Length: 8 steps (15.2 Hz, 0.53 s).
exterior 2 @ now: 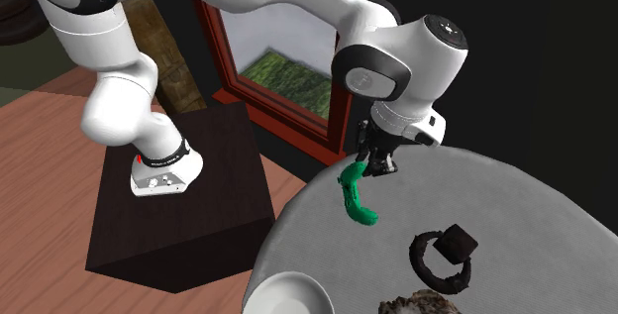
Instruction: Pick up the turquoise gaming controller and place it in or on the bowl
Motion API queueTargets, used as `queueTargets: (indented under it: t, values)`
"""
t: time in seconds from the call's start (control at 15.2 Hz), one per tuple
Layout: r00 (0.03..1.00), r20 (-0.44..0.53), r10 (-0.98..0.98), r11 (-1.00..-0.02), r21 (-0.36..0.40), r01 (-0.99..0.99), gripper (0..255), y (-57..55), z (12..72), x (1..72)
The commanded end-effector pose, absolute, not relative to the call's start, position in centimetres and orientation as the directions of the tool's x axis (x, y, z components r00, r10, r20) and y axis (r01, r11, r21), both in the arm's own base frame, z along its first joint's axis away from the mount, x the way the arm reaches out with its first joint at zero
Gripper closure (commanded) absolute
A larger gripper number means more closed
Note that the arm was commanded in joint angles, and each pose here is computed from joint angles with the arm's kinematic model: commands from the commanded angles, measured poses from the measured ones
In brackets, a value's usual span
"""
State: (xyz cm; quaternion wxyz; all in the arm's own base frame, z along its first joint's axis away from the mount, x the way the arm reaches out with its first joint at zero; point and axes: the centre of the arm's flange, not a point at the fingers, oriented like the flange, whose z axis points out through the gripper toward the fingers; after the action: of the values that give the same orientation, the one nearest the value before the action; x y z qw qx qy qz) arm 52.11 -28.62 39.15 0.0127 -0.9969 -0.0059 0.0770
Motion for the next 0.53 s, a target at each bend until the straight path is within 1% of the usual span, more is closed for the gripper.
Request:
queueTargets:
  t: [0.0,0.13,0.46]
  values:
    - [0.988,-0.153,0.014,-1.0,-0.026,0.01,255,-28.8,40.3,52.2]
    - [0.988,-0.153,0.014,-1.0,-0.026,0.01,255,-28.8,41.3,52.2]
    - [0.988,-0.153,0.014,-1.0,-0.026,0.01,255,-33.6,41.4,47.7]
